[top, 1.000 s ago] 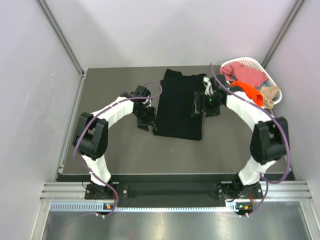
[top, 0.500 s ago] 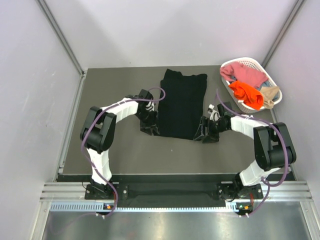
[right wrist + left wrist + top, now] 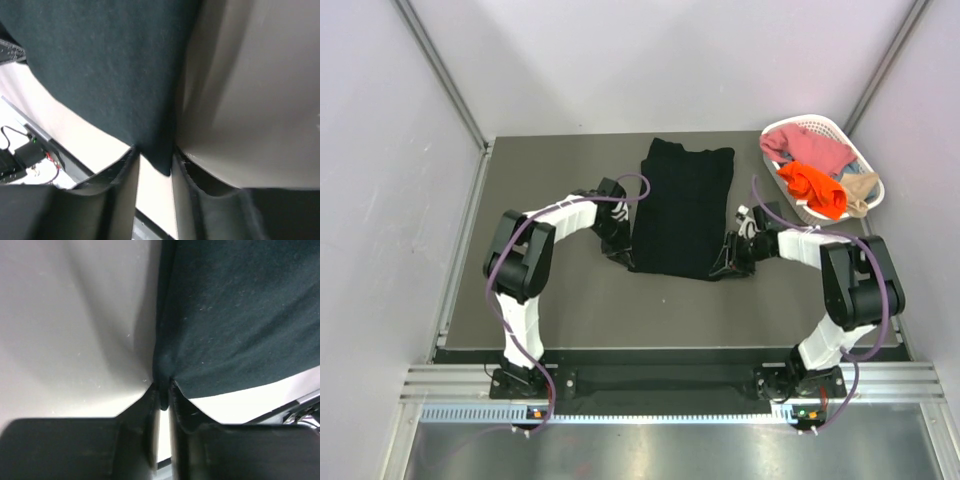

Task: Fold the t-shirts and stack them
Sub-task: Fold the tshirt

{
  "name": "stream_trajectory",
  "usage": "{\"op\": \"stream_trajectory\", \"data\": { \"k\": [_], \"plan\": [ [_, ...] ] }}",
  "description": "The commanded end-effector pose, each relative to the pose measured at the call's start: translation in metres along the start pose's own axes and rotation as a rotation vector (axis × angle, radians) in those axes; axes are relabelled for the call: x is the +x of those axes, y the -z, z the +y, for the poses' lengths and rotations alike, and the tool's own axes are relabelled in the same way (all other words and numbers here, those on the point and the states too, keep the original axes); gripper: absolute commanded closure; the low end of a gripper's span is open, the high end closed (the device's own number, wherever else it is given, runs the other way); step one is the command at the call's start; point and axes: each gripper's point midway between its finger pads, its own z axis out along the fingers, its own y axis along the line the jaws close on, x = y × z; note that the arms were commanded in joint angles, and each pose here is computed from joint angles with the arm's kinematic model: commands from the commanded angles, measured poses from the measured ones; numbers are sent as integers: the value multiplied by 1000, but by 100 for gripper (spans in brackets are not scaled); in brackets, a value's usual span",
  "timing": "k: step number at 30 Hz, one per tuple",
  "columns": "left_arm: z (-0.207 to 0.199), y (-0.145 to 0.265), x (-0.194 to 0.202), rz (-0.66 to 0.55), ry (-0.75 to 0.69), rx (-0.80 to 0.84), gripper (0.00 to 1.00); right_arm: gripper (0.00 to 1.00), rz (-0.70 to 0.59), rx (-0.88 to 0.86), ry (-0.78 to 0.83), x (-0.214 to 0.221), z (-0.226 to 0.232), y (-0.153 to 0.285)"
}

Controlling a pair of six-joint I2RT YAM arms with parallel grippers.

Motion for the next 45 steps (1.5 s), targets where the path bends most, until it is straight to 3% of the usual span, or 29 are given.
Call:
{"op": "stream_trajectory", "data": {
  "k": [1, 2, 6, 9, 13, 17, 19, 21, 22, 25, 27, 32, 37, 45],
  "plan": [
    [12, -8, 0, -10, -6, -24, 91, 72, -18, 41, 61, -13, -3, -10],
    [12, -7, 3, -11, -6, -23, 100, 74, -4, 41, 74, -9, 1, -14],
    [24, -6, 24, 0, 8, -39, 100, 90, 46, 28, 102, 6, 9, -21],
    [38, 2, 51, 7, 24, -73, 100, 95, 84, 28, 117, 21, 9, -20],
    [62, 9, 105, 69, 69, -110, 100, 96, 154, 54, 118, 51, -2, -13],
    [51, 20, 134, 62, 68, -84, 100, 94, 189, 91, 109, 74, -15, -3],
    [38, 26, 135, 61, 98, -68, 97, 90, 193, 106, 110, 76, -15, 2],
    [31, 30, 136, 66, 128, -49, 79, 85, 178, 136, 126, 70, -16, 5],
    [30, 33, 134, 56, 138, -53, 61, 81, 167, 148, 134, 65, -15, 8],
    [25, 49, 125, 27, 136, -50, 50, 58, 109, 191, 166, 38, -4, 19],
    [20, 60, 119, 23, 128, -54, 48, 47, 95, 196, 171, 32, 0, 23],
    [16, 67, 106, 5, 123, -65, 45, 34, 109, 182, 169, 36, 0, 20],
    [13, 42, 117, 75, 176, -7, 45, 34, 133, 147, 163, 46, -7, 8],
    [23, 27, 110, 21, 147, -17, 48, 40, 135, 79, 190, 52, -3, 1]
  ]
}}
